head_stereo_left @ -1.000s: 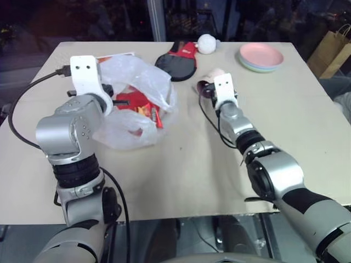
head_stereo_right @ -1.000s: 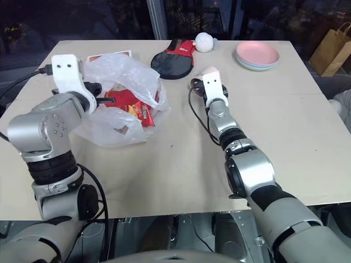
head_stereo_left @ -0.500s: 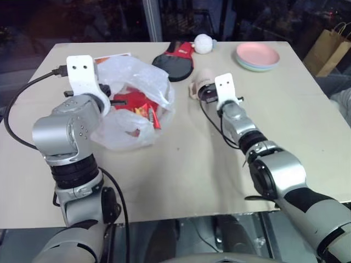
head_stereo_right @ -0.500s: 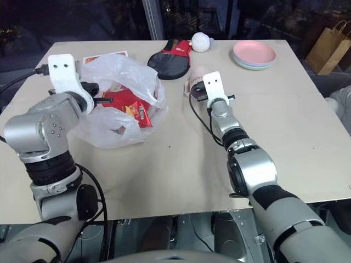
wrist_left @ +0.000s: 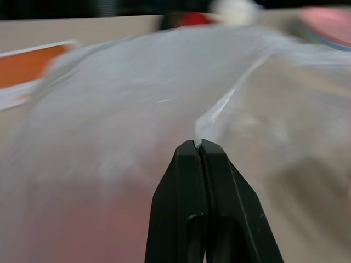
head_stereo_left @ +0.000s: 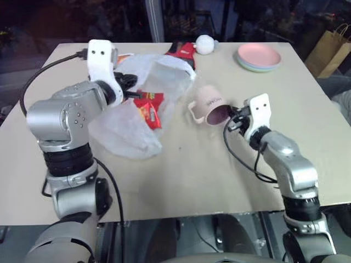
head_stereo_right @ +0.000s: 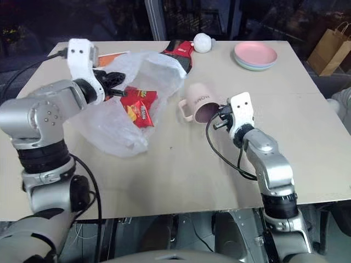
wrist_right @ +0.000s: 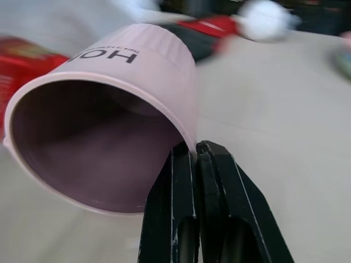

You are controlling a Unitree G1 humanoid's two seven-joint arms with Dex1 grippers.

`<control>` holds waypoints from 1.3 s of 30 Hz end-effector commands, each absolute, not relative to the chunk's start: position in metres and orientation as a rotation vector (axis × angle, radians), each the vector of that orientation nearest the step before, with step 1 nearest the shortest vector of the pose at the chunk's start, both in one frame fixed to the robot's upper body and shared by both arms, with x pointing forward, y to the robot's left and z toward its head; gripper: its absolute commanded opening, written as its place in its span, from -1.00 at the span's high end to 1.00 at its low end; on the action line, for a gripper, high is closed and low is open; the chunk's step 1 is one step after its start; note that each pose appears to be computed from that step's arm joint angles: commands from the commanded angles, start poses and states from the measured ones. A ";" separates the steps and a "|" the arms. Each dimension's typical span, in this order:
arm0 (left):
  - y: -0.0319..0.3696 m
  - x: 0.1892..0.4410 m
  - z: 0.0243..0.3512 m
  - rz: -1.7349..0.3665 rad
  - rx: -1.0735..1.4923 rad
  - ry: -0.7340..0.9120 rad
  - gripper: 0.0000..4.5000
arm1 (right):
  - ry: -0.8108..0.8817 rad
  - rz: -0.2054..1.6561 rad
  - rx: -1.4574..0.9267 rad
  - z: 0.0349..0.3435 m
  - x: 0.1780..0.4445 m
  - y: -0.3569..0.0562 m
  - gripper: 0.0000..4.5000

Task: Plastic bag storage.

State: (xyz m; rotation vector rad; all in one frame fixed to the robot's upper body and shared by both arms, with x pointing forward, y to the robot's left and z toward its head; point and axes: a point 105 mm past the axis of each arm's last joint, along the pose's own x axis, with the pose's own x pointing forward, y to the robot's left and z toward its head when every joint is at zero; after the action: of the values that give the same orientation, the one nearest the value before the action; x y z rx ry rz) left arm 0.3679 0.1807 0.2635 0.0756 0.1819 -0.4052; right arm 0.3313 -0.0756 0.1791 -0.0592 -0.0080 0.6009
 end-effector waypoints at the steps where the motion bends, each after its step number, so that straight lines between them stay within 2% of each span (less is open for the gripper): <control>1: 0.163 0.361 0.279 -0.532 0.112 0.134 1.00 | -0.031 0.687 -0.073 0.192 0.333 -0.044 0.96; 7: 0.147 0.348 0.292 -0.628 0.066 0.097 1.00 | -0.024 0.770 -0.098 0.193 0.366 0.011 0.96; 10: 0.148 0.341 0.294 -0.630 0.062 0.091 1.00 | -0.051 0.869 -0.040 0.202 0.372 0.049 0.96; 13: 0.149 0.336 0.291 -0.625 0.045 0.098 1.00 | -0.088 0.994 0.021 0.217 0.366 0.099 0.96; 16: 0.157 0.333 0.281 -0.572 0.032 0.111 1.00 | -0.076 1.160 0.081 0.220 0.341 0.161 0.96; 19: 0.161 0.330 0.278 -0.545 0.018 0.104 1.00 | -0.063 1.230 0.018 0.203 0.334 0.170 0.65; 20: 0.164 0.330 0.276 -0.533 0.012 0.105 1.00 | -0.072 1.228 0.018 0.202 0.335 0.167 0.34; 21: 0.167 0.330 0.274 -0.523 0.005 0.109 1.00 | -0.081 1.216 0.019 0.201 0.337 0.162 0.26; 22: 0.168 0.330 0.273 -0.516 0.001 0.111 1.00 | -0.086 1.210 0.020 0.201 0.339 0.160 0.09; 26: 0.172 0.330 0.266 -0.507 -0.022 0.111 1.00 | -0.093 1.210 -0.023 0.189 0.342 0.141 -0.73; 27: 0.171 0.330 0.266 -0.511 -0.035 0.109 1.00 | -0.088 1.198 -0.031 0.186 0.344 0.138 -0.99; 34: 0.163 0.325 0.263 -0.589 -0.073 0.112 1.00 | -0.074 1.132 -0.045 0.177 0.352 0.133 -0.99; 39: 0.166 0.322 0.265 -0.601 -0.103 0.103 1.00 | -0.090 0.996 -0.029 0.180 0.369 0.129 -0.99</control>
State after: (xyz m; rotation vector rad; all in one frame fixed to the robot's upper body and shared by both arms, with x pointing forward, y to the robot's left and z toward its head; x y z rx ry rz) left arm 0.3275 0.1639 0.2542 -0.1099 0.1552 -0.5949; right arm 0.3883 0.0922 0.1622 -0.1263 -0.0228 0.9579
